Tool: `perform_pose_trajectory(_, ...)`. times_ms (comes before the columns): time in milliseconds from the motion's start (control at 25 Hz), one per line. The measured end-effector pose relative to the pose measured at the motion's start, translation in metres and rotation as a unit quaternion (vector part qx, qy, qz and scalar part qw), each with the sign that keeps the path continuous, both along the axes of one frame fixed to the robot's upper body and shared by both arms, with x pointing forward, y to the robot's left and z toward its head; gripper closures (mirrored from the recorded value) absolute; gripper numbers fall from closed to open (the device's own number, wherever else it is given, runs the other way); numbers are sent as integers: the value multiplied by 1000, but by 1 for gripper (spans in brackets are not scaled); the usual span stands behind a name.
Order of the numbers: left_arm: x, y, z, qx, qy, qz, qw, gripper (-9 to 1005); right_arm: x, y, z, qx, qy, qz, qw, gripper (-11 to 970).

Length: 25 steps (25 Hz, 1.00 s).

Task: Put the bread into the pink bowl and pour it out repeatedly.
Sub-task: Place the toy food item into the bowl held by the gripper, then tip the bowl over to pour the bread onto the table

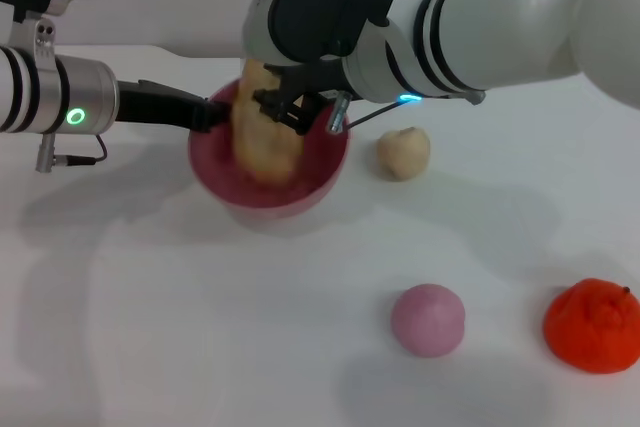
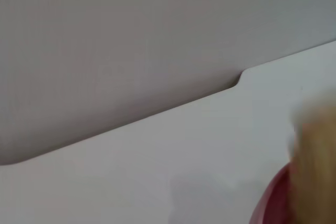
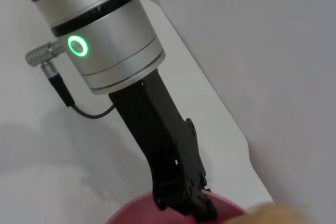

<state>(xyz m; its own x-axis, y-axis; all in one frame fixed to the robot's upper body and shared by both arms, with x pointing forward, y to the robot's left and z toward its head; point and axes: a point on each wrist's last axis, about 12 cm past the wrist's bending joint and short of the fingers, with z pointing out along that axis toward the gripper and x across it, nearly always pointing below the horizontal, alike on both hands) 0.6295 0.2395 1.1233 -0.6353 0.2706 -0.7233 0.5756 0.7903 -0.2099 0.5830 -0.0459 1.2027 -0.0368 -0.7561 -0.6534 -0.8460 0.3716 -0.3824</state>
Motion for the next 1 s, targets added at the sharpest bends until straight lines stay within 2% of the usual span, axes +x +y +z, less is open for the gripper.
perform_pose_trajectory(160, 1, 0, 0, 1, -3, 3, 1000, 945, 0, -1, 1, 3, -2, 0, 1000, 760)
perform_pose_trajectory(280, 2, 1, 1, 2, -6, 6, 1000, 945, 0, -2, 4, 11, -6, -4, 1000, 541)
perform_pose_trajectory(440, 2, 1, 1, 3, -7, 7, 1000, 945, 5, -16, 15, 55, -27, -30, 998, 540)
perform_pose_trajectory(640, 1, -4, -1, 12, -9, -7, 1000, 945, 15, -49, 28, 165, -56, -98, 980, 541)
perform_pose_trajectory(760, 2, -11, -1, 17, -14, -18, 1000, 945, 20, -69, 23, 231, -56, -138, 962, 541)
perform_pose_trajectory(1000, 5, -22, 1, 29, -28, -33, 999, 945, 20, -90, -1, 303, -63, -182, 933, 540)
